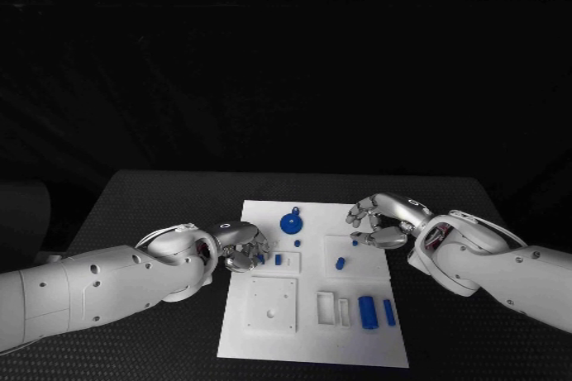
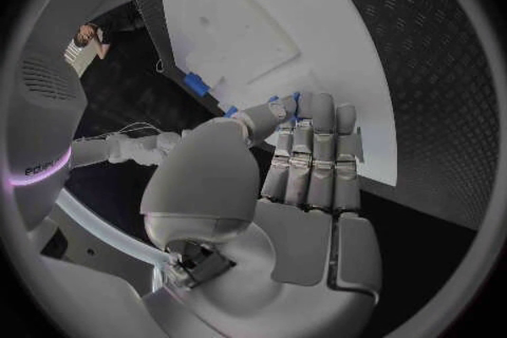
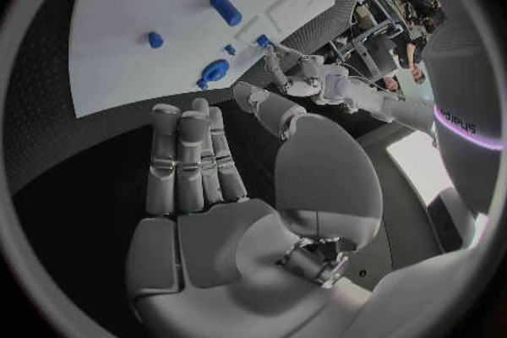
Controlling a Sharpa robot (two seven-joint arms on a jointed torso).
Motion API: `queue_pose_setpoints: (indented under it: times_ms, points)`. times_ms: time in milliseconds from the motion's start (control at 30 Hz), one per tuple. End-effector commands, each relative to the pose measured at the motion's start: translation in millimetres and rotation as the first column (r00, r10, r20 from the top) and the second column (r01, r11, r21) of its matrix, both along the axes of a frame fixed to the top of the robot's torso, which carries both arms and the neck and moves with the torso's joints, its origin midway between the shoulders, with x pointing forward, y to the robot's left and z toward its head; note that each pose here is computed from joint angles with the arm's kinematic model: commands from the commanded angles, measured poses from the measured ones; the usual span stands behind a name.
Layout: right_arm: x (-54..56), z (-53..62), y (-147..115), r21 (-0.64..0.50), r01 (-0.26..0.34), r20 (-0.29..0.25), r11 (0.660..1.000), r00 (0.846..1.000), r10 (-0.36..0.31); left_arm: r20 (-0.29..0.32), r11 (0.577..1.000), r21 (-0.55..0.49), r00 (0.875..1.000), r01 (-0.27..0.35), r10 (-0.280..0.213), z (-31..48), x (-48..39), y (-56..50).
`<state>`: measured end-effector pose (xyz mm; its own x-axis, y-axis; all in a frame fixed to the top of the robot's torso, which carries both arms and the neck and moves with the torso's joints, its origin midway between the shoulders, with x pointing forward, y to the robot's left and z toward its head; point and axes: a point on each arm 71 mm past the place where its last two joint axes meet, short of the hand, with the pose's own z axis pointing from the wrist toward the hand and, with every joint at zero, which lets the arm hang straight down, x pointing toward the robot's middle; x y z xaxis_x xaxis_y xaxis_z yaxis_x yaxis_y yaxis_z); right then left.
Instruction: Assemble the parts on the task board
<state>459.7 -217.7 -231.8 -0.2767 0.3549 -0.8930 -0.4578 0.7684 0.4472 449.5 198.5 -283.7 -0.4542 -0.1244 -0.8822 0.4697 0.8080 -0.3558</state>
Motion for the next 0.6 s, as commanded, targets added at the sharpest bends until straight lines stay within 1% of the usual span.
queue_pose_setpoints:
  times_ms: [33, 600]
  points:
    - [-0.7, -0.6, 1.2, -0.003, -0.015, -0.006, 1.000, 1.000, 0.015, -0.011, 1.000, 0.010, 1.000, 0.014, -0.014, -1.3, -1.3, -1.2]
    - [-0.8, -0.6, 1.6, -0.003, -0.017, -0.006, 1.000, 1.000, 0.017, -0.018, 1.000, 0.018, 1.000, 0.014, -0.014, -3.1, -0.1, -2.5]
